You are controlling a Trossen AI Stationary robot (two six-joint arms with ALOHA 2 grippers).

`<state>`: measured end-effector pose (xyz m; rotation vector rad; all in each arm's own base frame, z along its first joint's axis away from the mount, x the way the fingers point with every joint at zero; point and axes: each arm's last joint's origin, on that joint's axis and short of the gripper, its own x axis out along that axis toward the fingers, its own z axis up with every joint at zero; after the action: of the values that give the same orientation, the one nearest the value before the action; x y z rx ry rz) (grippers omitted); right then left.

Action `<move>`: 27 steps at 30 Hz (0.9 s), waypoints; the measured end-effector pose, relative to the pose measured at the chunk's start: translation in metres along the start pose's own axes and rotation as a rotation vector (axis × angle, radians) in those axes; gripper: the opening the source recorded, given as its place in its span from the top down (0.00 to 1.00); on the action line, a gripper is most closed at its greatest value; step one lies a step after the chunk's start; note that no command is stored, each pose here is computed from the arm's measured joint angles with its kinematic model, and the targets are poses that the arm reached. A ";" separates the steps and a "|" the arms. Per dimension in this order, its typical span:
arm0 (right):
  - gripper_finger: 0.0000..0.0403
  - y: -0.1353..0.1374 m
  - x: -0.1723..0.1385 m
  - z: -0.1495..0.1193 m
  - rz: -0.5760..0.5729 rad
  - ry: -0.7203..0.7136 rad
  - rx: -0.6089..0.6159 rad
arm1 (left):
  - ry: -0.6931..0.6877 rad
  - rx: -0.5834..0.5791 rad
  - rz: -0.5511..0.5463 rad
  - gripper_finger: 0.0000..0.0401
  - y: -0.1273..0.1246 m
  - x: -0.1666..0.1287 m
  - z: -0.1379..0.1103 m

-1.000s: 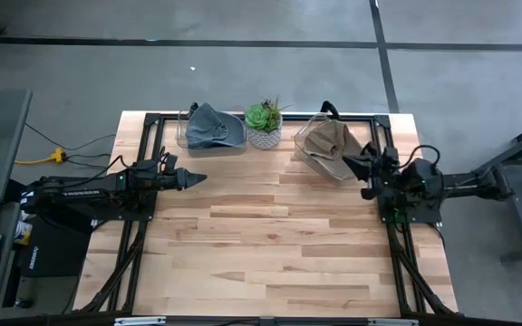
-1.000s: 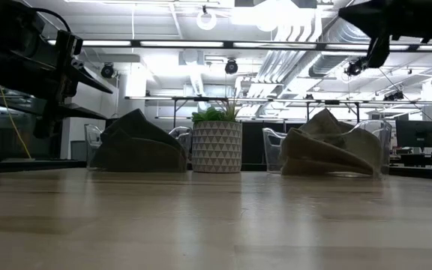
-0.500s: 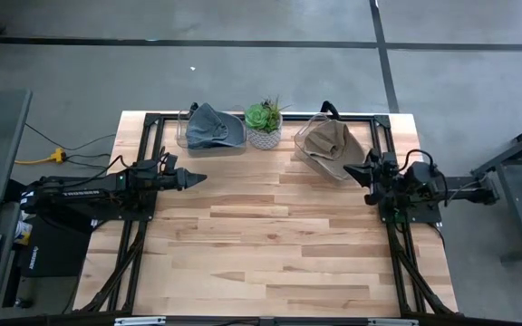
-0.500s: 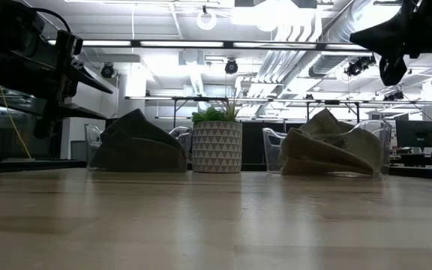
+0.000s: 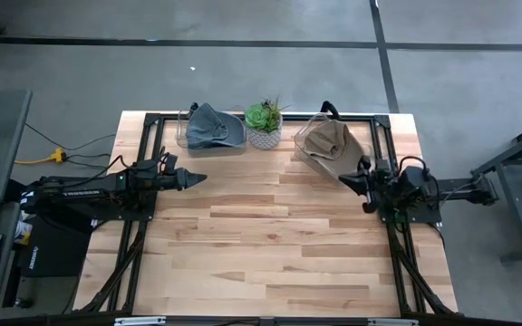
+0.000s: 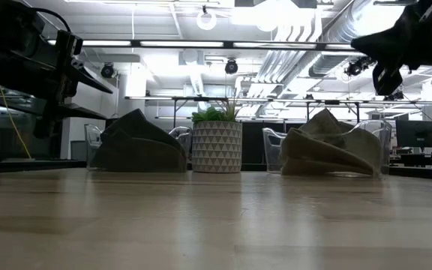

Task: Pick & Place hat
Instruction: Return to Home Position

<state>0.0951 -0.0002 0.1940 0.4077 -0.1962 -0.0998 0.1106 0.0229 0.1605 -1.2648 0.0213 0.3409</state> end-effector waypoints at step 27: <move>1.00 -0.008 0.000 -0.026 0.020 0.175 -0.223 | 0.000 0.000 0.000 0.54 0.000 0.000 0.000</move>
<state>0.0996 0.0020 0.1677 0.1905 -0.0156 -0.0654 0.1106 0.0229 0.1605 -1.2651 0.0212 0.3409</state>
